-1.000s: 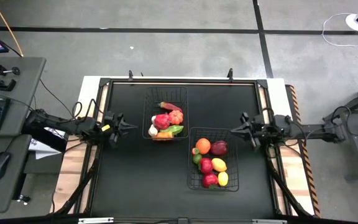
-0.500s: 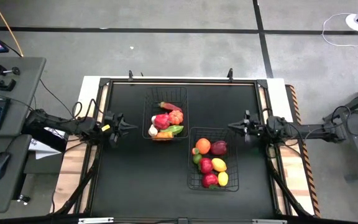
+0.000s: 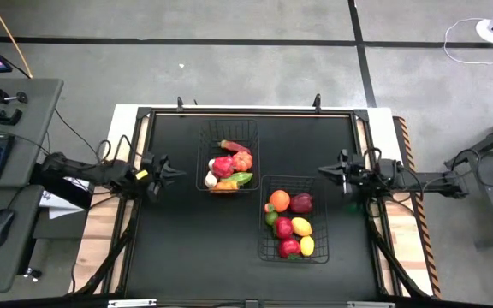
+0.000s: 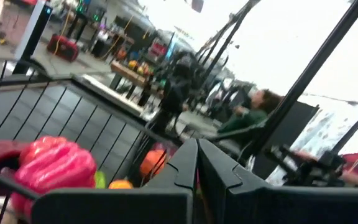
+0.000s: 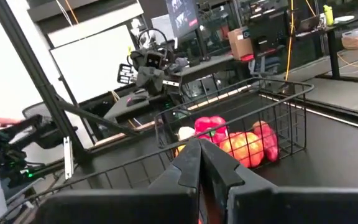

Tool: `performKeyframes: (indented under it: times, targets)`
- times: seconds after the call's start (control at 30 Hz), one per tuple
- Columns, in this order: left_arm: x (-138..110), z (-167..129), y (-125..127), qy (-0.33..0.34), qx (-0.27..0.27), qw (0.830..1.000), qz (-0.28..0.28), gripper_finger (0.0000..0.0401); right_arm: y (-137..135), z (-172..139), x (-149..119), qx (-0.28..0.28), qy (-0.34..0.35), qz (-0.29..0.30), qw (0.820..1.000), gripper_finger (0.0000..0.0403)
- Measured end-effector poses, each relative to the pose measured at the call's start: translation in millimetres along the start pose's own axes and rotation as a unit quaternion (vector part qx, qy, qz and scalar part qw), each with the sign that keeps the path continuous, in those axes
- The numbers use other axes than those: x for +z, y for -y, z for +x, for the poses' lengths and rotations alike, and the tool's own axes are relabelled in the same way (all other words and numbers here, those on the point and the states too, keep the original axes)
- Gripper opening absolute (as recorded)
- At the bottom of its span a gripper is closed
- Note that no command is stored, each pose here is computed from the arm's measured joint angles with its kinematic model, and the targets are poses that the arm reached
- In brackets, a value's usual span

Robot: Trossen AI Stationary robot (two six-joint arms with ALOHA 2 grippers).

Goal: Sort produce into baskets
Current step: Return to Home Position

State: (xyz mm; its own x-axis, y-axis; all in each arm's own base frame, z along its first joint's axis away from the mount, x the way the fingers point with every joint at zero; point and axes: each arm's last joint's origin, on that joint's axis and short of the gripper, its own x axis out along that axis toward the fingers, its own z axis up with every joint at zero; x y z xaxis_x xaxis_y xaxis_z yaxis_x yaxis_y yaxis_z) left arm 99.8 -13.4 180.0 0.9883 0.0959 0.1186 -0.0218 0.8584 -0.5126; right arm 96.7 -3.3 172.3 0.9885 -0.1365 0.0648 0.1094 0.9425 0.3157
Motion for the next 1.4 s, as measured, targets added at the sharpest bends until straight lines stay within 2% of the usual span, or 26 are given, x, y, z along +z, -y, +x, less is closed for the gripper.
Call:
performKeyframes:
  times: [0.27,0.87,1.0,1.13,1.27,1.4]
  targets:
    - [7.9,-5.0,-1.2,0.041,0.003,0.999,-0.01,0.0,1.9,0.2,0.4,-0.009,0.002,-0.001,1.0,0.0]
    - [3.9,-4.9,-2.6,0.024,0.013,1.0,-0.003,0.0,3.4,1.0,-1.8,-0.016,-0.01,-0.003,1.0,0.0]
    - [5.2,-4.2,-6.2,0.032,0.031,0.999,0.002,0.0,3.4,1.0,-1.8,-0.017,-0.01,-0.003,1.0,0.0]
    - [1.3,-3.3,-16.1,-0.001,0.073,0.99,0.123,0.0,3.4,1.0,-1.8,-0.017,-0.01,-0.003,1.0,0.0]
    - [-2.1,-3.1,-14.2,-0.041,0.002,0.968,0.246,0.0,3.4,1.1,-1.9,-0.017,-0.01,-0.003,1.0,0.0]
    - [-5.6,-3.6,-12.0,-0.066,-0.055,0.958,0.272,0.0,3.4,1.1,-1.8,-0.017,-0.01,-0.003,1.0,0.0]
